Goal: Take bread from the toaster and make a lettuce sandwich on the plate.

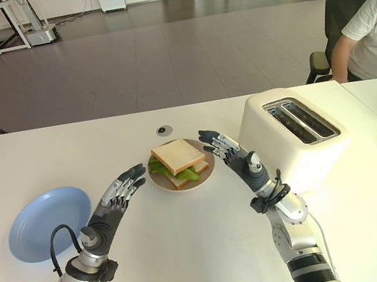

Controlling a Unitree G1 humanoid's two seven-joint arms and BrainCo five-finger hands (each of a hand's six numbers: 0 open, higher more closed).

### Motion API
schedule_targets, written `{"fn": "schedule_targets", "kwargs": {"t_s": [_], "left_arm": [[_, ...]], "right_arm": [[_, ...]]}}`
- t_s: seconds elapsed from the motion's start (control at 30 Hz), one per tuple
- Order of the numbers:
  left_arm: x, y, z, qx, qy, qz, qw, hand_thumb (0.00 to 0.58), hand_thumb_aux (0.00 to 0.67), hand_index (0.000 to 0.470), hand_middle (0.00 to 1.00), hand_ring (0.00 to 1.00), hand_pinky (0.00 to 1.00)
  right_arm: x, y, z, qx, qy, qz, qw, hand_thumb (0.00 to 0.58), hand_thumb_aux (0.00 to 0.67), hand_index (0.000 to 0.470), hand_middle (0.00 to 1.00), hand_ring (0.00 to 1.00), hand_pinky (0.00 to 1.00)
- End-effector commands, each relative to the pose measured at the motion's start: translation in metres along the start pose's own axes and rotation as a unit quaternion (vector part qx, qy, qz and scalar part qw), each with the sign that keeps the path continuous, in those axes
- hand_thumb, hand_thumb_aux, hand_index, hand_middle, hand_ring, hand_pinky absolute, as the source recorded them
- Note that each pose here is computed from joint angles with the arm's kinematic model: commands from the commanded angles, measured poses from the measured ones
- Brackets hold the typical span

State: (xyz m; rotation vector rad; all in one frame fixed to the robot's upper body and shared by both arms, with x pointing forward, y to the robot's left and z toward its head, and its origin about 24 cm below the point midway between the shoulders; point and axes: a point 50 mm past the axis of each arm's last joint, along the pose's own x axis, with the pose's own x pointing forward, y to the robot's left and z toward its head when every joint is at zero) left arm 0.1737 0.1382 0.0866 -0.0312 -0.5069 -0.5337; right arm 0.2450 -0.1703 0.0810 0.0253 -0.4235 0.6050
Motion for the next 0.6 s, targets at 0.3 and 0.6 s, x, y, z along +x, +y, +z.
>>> {"fn": "schedule_targets", "kwargs": {"t_s": [0.3, 0.6], "left_arm": [[-0.006, 0.0, 0.002, -0.008, -0.004, 0.004, 1.0, 0.0, 0.0, 0.0, 0.0, 0.0, 0.0], [-0.001, -0.001, 0.002, -0.018, -0.011, 0.003, 1.0, 0.0, 0.0, 0.0, 0.0, 0.0, 0.0]], "right_arm": [[-0.009, -0.002, 0.015, -0.005, -0.045, 0.001, 0.999, 0.0, 0.0, 0.0, 0.0, 0.0, 0.0], [-0.011, 0.0, 0.017, 0.007, -0.057, 0.008, 0.998, 0.0, 0.0, 0.0, 0.0, 0.0, 0.0]]}}
